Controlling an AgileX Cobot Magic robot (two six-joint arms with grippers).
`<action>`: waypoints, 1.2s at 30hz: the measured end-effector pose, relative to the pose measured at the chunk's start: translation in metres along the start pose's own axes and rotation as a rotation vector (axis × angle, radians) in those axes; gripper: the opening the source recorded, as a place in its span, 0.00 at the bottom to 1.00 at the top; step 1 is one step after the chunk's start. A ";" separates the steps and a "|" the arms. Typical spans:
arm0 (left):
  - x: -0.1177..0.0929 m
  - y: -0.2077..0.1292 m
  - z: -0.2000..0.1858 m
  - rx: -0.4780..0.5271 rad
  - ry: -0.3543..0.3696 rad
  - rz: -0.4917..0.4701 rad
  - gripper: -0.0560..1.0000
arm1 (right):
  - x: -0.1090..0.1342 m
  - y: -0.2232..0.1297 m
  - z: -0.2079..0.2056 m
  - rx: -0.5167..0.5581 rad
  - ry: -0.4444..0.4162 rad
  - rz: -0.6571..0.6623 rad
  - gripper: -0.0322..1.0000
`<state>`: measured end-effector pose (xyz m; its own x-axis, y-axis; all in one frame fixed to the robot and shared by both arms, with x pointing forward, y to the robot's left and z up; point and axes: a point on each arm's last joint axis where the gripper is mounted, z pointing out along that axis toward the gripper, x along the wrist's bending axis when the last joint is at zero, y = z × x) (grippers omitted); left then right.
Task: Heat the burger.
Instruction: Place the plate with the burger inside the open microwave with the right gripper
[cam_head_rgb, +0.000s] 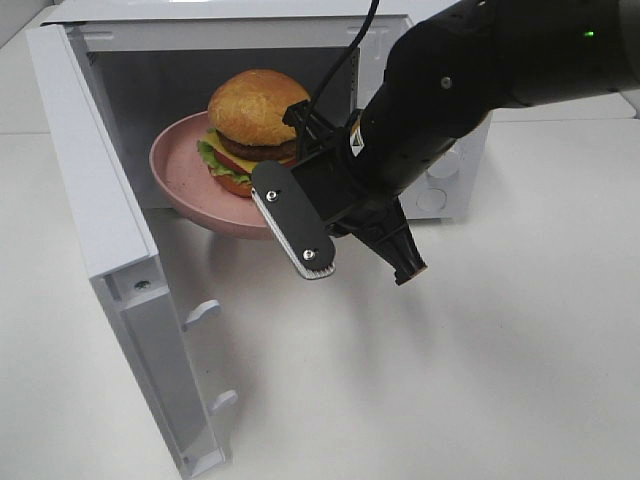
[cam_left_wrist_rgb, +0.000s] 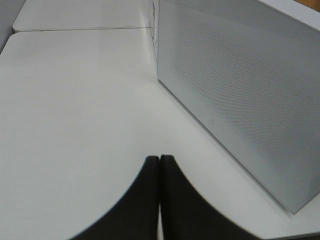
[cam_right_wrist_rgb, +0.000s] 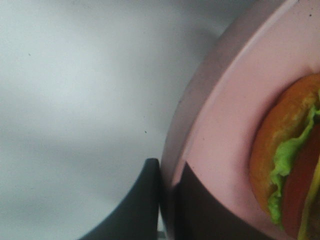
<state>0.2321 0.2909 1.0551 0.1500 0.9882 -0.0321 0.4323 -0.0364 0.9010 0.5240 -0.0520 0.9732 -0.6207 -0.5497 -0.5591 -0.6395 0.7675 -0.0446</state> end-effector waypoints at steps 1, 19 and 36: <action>0.000 0.000 0.000 0.000 0.000 0.000 0.05 | 0.000 0.000 0.000 0.000 0.000 0.000 0.05; 0.000 0.000 0.000 0.000 0.000 0.000 0.05 | -0.050 -0.001 0.066 0.020 0.036 0.147 0.05; 0.000 0.000 0.000 0.000 0.000 0.000 0.05 | -0.086 -0.031 0.104 0.064 0.007 0.474 0.05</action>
<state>0.2321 0.2909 1.0551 0.1500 0.9882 -0.0321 0.4323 -0.0364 0.9010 0.6442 0.0057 0.9370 -0.8403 -0.1363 -0.5247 -0.2564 0.9527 0.1630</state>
